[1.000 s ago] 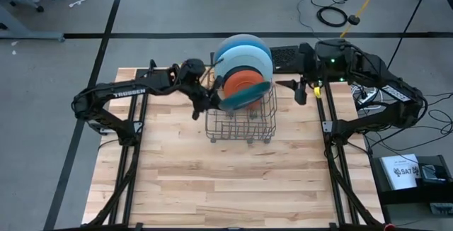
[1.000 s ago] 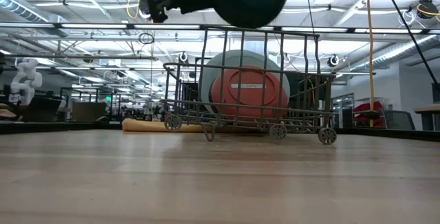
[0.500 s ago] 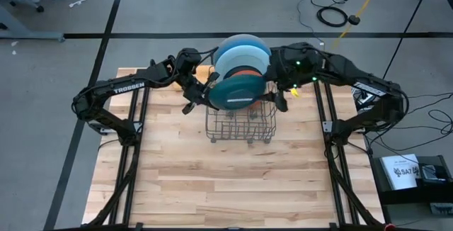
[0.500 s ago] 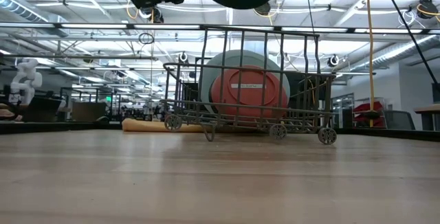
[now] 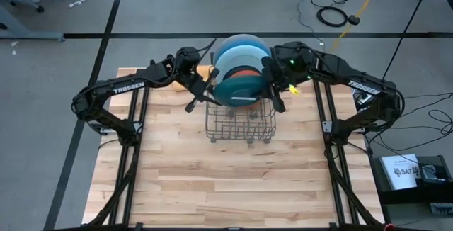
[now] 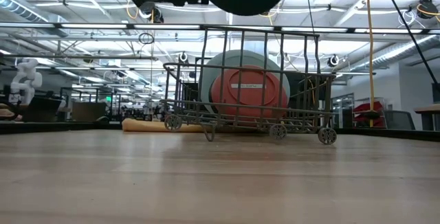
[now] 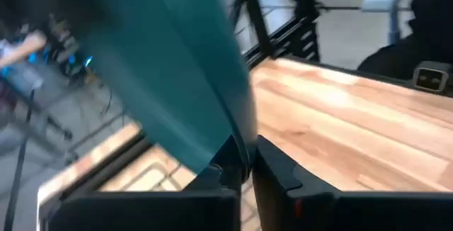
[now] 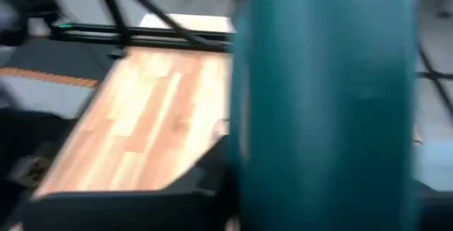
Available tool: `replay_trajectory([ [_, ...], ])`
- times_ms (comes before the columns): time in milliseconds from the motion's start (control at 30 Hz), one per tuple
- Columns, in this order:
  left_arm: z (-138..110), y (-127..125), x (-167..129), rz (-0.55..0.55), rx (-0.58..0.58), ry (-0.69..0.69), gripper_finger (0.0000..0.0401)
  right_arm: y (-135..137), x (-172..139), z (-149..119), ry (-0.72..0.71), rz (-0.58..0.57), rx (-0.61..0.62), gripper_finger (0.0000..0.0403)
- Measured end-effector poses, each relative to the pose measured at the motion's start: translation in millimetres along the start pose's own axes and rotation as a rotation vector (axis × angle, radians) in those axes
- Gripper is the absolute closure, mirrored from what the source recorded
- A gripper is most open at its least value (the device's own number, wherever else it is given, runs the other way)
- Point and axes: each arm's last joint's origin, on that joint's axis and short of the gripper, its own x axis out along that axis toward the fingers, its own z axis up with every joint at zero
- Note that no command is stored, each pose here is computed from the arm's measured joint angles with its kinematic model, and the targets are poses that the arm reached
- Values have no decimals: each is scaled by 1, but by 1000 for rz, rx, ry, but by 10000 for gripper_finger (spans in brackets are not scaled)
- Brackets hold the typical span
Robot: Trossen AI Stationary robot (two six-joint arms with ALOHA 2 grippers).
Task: Sort dishes
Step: Put the green plate into the dish rack
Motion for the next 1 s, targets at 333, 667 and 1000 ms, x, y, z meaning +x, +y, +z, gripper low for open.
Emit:
replay_trajectory([
  [333,-8,6,-15,147,-171,139,254,5,-9,-5,46,6,-10,376],
  [667,-8,9,-49,298,-170,250,238,-6,-9,-20,176,-18,35,376],
  [1000,-10,7,-49,275,-228,243,238,-65,51,-59,334,168,184,377],
])
